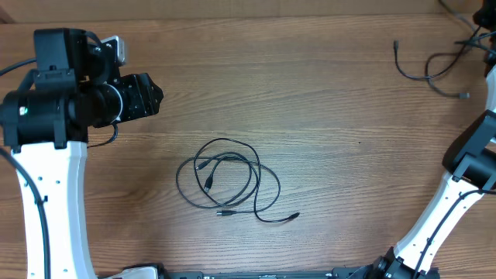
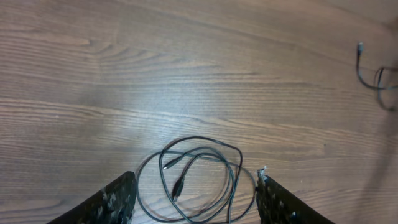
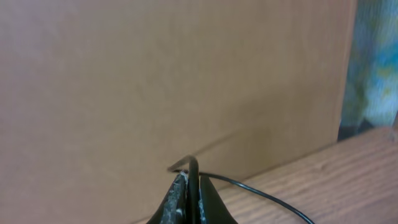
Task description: Untangle cables
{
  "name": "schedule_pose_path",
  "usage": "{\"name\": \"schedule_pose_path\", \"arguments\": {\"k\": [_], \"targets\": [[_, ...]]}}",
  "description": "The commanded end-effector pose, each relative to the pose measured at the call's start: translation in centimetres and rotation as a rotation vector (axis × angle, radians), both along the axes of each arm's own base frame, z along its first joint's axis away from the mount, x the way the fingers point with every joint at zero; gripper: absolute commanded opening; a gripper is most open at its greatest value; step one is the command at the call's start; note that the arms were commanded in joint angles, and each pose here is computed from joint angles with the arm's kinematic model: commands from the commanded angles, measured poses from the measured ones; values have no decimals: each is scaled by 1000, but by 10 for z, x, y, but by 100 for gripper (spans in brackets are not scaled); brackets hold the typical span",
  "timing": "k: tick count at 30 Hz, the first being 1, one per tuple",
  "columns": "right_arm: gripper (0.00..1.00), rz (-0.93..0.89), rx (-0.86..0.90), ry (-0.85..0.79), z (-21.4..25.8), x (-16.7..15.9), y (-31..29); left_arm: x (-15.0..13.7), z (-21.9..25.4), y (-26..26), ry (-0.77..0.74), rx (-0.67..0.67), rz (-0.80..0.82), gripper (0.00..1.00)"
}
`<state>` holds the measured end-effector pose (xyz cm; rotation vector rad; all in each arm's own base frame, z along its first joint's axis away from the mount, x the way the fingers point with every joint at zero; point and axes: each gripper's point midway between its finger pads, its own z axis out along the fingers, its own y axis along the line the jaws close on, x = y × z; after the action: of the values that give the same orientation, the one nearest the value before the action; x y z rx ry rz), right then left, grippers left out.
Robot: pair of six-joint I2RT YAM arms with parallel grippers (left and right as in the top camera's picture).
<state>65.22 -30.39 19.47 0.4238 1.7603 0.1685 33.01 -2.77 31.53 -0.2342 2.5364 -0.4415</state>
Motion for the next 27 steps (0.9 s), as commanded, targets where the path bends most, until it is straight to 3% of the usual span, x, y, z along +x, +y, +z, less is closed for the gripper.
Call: {"name": "schedule_pose_path", "arguments": {"k": [1, 2, 3, 7, 10, 13, 16, 21, 27], "targets": [[16, -22, -9, 2, 5, 4, 6, -5, 20, 0, -59, 5, 13, 62], [51, -47, -6, 22, -1, 3, 2, -5, 20, 0, -58, 5, 13, 62], [100, -71, -3, 42, -5, 1, -2, -6, 20, 0, -56, 6, 11, 61], [100, -96, 3, 62, -10, -3, -9, -7, 19, 0, -53, 14, 0, 61], [100, 21, 39, 49, 1, -7, 6, -7, 18, 0, -54, 16, -4, 61], [100, 203, 67, -39, 47, -14, 34, -9, 17, 1, -50, 31, -13, 62], [100, 214, 91, -83, 100, -28, 47, -11, 16, 2, -39, 37, -9, 62], [100, 316, 151, 3, 165, -63, 129, -15, 11, 11, -14, 84, 23, 63], [100, 489, 271, 219, 156, -89, 257, -15, 14, 24, -30, 145, 67, 65]]}}
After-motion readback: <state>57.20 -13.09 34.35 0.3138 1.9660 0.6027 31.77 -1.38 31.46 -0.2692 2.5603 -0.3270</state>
